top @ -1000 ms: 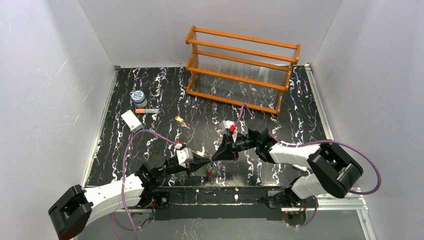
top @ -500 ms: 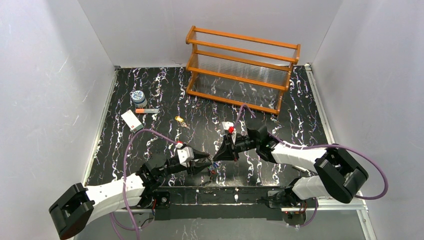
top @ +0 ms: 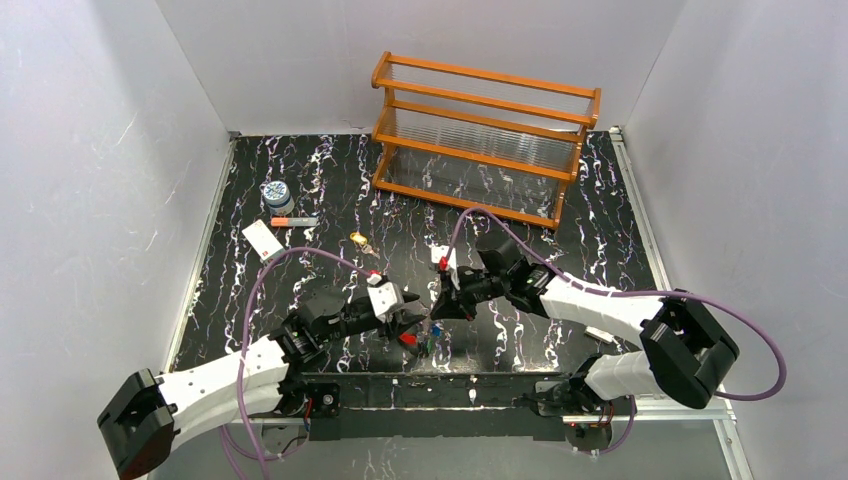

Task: Put the keys on the keyring

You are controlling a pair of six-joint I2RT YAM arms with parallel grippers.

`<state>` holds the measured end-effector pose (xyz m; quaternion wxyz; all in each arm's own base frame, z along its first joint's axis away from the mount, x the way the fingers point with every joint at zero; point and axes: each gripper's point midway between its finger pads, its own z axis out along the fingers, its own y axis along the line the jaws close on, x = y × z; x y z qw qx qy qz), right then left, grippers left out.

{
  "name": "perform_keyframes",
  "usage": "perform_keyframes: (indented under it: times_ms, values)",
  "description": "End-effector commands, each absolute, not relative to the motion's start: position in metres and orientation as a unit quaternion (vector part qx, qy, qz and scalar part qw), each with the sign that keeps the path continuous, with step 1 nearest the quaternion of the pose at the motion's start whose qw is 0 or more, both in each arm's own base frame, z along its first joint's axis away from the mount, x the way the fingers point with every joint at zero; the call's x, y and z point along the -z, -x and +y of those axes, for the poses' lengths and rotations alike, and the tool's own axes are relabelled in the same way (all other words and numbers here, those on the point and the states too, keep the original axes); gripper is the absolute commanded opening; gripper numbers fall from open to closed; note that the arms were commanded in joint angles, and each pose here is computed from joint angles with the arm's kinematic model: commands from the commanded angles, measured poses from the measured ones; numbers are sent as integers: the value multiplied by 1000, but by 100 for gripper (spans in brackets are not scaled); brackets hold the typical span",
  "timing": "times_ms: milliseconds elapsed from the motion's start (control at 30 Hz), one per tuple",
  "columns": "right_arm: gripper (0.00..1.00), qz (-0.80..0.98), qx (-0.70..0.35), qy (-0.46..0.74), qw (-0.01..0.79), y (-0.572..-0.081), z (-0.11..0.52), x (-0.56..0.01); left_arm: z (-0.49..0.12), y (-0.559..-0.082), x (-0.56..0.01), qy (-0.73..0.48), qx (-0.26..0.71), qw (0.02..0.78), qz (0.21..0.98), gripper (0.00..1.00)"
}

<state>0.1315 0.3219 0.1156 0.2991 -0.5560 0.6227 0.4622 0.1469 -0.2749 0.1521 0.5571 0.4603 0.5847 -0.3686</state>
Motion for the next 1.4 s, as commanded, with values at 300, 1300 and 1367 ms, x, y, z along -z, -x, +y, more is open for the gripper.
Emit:
perform_keyframes:
  times_ms: [300,1300,1367]
  values:
    - [1,633,-393,592,308,-134,341,-125,-271,-141,-136,-520,335,490,614,38]
    - [1,613,-397,599,327,-131,352,-139,-274,-139,-109,-520,339,452,641,6]
    - [1,613,-398,598,329,-131,352,-139,-273,-139,-107,-525,334,447,642,0]
